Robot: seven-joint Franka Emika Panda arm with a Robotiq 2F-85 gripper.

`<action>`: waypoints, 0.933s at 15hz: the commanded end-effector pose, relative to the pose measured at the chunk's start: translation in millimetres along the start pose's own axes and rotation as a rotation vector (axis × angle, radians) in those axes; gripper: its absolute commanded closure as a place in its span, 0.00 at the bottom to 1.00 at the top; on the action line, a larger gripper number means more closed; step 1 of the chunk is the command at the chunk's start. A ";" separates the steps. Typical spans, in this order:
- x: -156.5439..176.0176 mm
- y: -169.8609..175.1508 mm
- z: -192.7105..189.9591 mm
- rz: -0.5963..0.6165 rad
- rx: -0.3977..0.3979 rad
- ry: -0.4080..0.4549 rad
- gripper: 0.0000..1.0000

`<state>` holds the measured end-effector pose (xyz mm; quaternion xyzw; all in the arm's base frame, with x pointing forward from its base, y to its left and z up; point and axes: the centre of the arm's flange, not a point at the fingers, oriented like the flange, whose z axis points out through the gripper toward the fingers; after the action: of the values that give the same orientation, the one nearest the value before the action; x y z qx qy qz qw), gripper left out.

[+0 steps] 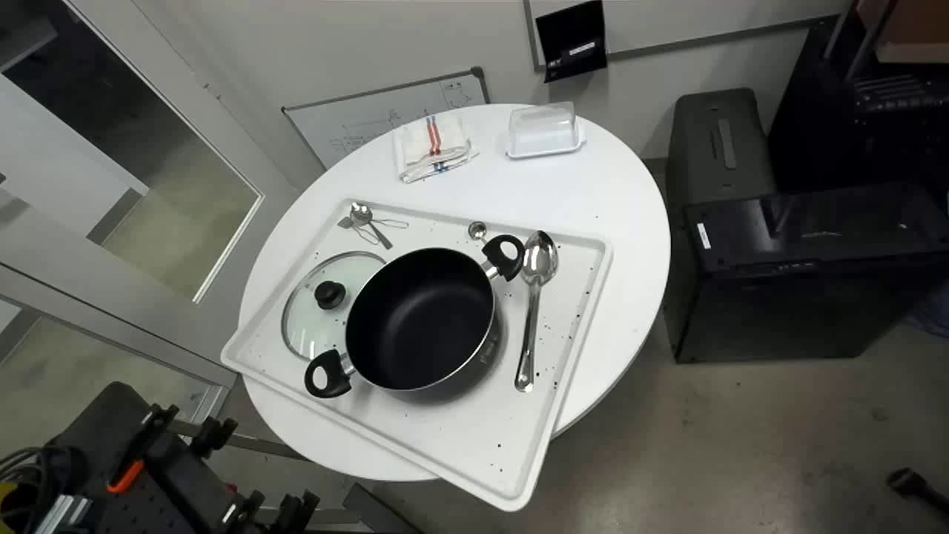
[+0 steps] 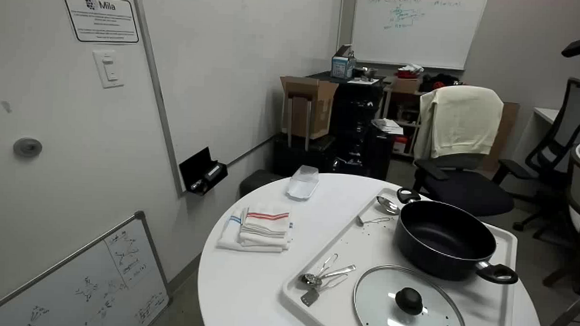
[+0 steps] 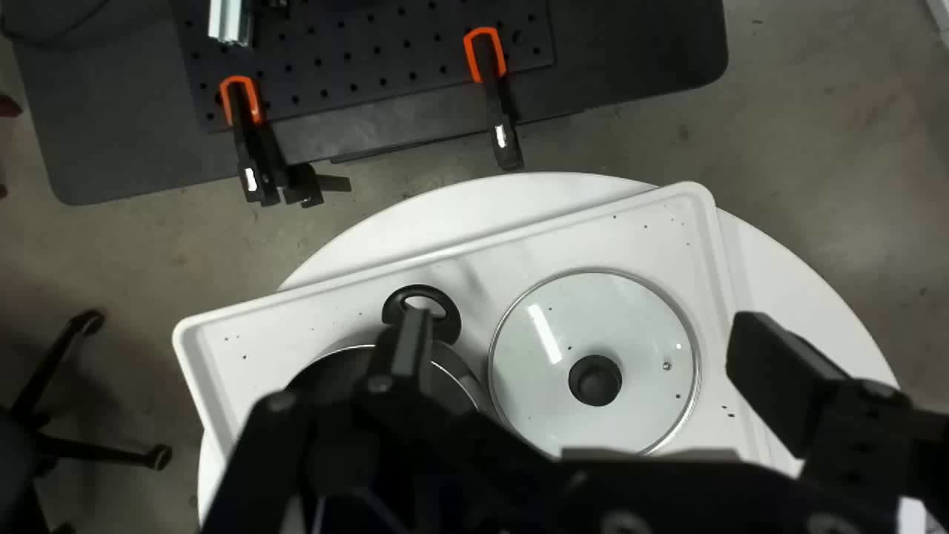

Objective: Cover the pot using the lid

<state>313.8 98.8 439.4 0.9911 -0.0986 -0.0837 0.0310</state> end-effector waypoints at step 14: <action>3.8 -0.4 2.2 -0.009 0.001 -0.003 0.00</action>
<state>313.9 98.8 439.4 0.9911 -0.0985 -0.0838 0.0311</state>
